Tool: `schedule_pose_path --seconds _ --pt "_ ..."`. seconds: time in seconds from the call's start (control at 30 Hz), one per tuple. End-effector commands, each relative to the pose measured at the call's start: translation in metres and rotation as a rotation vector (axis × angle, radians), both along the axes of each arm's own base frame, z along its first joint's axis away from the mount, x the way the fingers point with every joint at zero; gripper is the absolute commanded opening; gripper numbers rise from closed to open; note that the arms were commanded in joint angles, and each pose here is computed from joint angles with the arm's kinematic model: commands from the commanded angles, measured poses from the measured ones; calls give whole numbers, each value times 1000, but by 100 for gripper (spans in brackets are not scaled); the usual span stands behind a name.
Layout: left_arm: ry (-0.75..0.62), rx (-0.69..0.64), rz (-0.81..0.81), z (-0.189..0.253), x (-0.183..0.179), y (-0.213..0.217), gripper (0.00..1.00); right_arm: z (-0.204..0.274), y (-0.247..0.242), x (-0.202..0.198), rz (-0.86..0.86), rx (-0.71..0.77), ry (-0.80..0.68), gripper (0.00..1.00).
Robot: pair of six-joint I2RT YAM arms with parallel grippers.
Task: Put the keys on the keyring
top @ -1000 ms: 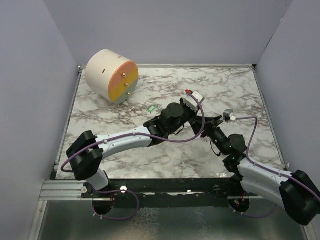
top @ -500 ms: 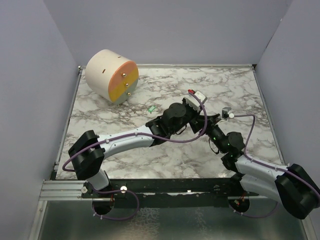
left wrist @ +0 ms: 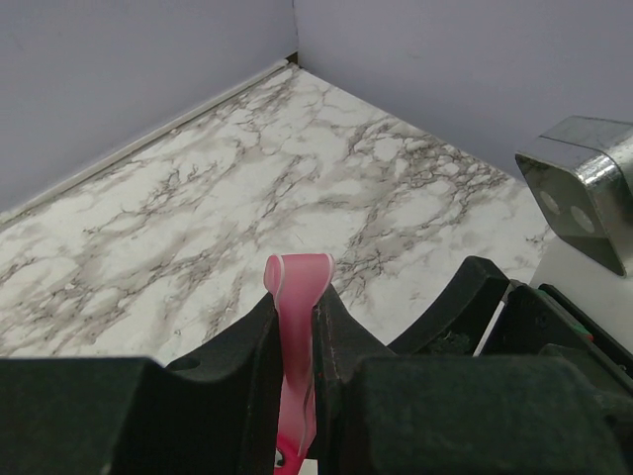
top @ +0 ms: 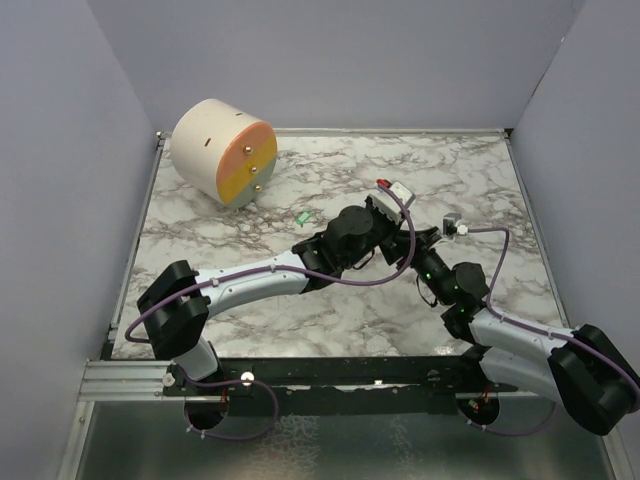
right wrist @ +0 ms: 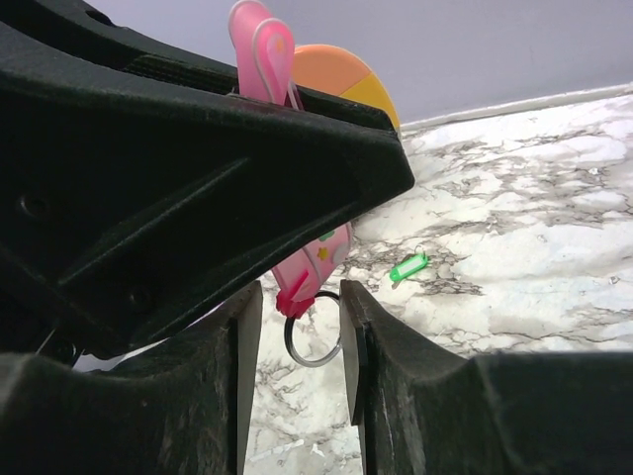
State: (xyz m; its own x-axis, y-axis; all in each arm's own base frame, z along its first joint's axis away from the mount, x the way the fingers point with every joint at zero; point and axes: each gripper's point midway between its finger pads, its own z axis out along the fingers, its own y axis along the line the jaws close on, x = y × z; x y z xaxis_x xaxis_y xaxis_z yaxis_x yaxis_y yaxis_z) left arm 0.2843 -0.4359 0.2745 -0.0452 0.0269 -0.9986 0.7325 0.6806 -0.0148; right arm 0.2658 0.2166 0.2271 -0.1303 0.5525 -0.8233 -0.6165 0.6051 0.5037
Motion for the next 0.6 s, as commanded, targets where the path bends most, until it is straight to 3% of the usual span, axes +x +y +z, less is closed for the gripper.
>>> schedule_pose_path --seconds 0.0,0.57 --pt "-6 -33 -26 12 -5 -12 12 24 3 3 -1 37 -58 37" --pt "0 -28 -32 8 -9 -11 12 25 1 11 -35 26 -39 27"
